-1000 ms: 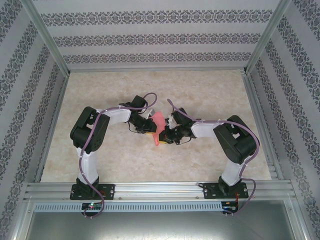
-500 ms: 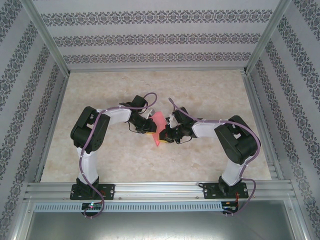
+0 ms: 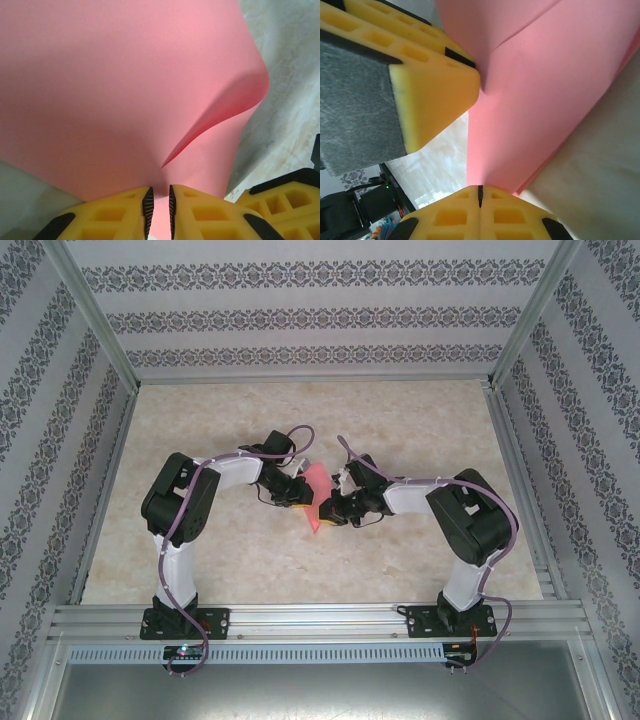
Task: Fold a paper plane with a square sheet of paper (pick it up from the middle)
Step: Third fold the triangle at the center of the table.
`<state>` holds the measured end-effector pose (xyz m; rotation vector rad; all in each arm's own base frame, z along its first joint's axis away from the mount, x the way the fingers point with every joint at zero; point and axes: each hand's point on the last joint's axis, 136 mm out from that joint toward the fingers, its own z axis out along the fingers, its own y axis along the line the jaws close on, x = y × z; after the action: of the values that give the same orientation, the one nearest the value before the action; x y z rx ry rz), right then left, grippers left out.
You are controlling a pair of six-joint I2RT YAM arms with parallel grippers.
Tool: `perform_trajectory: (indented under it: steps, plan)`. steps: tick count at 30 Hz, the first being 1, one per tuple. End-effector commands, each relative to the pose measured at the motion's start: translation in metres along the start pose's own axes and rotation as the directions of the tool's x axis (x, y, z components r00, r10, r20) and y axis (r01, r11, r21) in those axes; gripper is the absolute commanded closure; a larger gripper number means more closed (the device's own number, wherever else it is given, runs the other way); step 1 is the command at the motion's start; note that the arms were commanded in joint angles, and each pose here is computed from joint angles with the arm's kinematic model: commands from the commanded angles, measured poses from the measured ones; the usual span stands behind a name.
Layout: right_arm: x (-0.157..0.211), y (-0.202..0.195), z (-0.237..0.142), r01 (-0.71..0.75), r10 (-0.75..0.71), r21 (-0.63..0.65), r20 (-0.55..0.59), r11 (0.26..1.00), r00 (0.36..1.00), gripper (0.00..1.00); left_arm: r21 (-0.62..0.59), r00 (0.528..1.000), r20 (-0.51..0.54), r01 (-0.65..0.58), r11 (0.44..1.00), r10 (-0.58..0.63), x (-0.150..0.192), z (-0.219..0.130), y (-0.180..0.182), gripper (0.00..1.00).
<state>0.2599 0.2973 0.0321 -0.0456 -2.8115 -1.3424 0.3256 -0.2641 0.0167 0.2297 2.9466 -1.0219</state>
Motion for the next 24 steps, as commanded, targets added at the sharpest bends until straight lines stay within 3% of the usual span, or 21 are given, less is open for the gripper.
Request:
perform_trajectory:
  steps: [1,24]
  plan:
    - [-0.004,0.009,0.005,0.015,-0.016,-0.028,-0.010,0.999,1.000,0.96,-0.187,0.991,-0.109,0.054,0.981,-0.075,0.035,0.031,0.059,0.77]
    - [-0.006,0.012,0.022,0.021,-0.022,-0.038,-0.026,0.999,0.999,0.96,-0.174,0.990,-0.114,0.058,0.983,-0.079,0.035,0.031,0.056,0.77]
